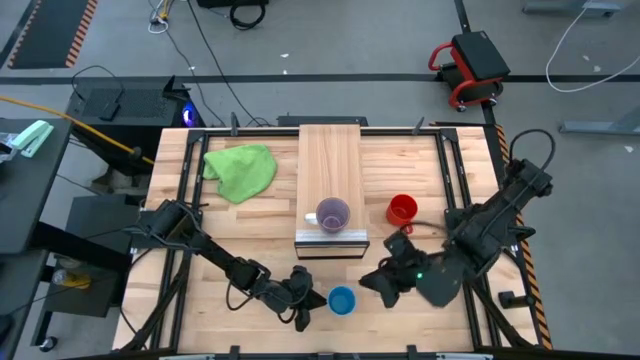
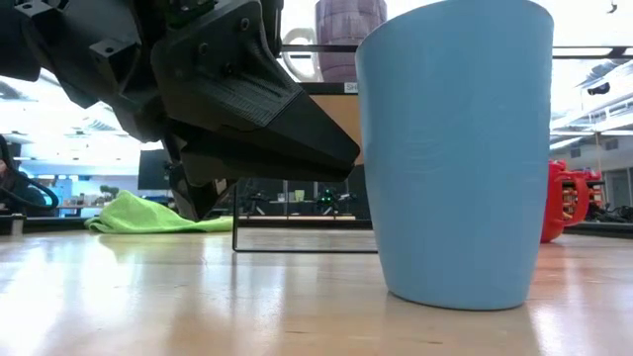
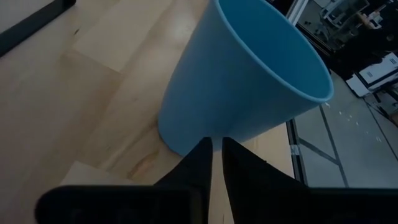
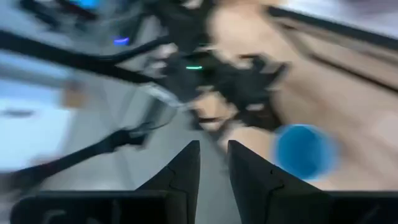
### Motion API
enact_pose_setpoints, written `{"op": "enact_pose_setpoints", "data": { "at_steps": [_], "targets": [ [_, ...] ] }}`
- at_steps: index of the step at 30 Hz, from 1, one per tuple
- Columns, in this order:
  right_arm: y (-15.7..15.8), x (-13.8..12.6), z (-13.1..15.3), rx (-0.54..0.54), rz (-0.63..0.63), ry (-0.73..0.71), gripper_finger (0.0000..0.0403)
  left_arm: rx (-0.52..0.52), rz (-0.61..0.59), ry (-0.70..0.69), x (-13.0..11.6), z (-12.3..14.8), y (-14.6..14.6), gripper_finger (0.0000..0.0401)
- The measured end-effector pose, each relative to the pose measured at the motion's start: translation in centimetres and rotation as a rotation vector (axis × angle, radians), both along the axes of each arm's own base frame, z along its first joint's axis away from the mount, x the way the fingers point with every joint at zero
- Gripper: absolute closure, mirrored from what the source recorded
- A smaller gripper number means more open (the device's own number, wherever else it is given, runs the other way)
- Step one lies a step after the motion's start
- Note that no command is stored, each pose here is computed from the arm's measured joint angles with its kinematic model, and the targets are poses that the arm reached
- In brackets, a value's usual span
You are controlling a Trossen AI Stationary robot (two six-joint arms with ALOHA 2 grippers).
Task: Stack small to large cups/mugs on shelf
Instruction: Put the blue cup on the shelf
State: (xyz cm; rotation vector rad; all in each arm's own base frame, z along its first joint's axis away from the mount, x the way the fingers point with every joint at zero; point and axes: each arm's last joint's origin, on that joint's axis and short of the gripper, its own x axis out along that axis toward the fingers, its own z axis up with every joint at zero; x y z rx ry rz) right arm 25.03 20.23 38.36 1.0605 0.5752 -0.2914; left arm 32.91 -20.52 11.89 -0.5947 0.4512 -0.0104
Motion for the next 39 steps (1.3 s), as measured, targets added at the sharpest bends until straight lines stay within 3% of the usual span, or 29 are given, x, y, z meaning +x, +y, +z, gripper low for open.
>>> {"op": "enact_pose_setpoints", "data": {
  "at_steps": [4,9,13,18,33,39],
  "targets": [
    [0.8,0.6,-3.8,-0.063,-0.068,0.219,0.0323,0.002,-0.001,0.003,0.0,0.0,0.0,0.036],
    [2.0,3.5,-8.4,-0.047,-0.045,0.423,0.0329,0.004,-0.002,0.004,0.0,-0.1,0.0,0.0358],
    [2.3,5.5,-9.8,-0.078,-0.011,0.499,0.0329,0.003,0.0,0.008,0.0,-0.1,0.0,0.0355],
    [1.7,5.6,-10.0,-0.171,-0.033,0.637,0.0329,-0.002,0.0,0.01,0.2,-0.1,0.3,0.0356],
    [1.8,6.0,-12.3,-0.128,-0.053,0.643,0.0271,-0.017,0.0,0.021,1.0,-0.1,1.7,0.0351],
    [2.1,6.9,-13.3,-0.115,-0.029,0.636,0.0267,-0.018,0.006,0.02,1.1,-0.1,1.9,0.0351]
  ]
}}
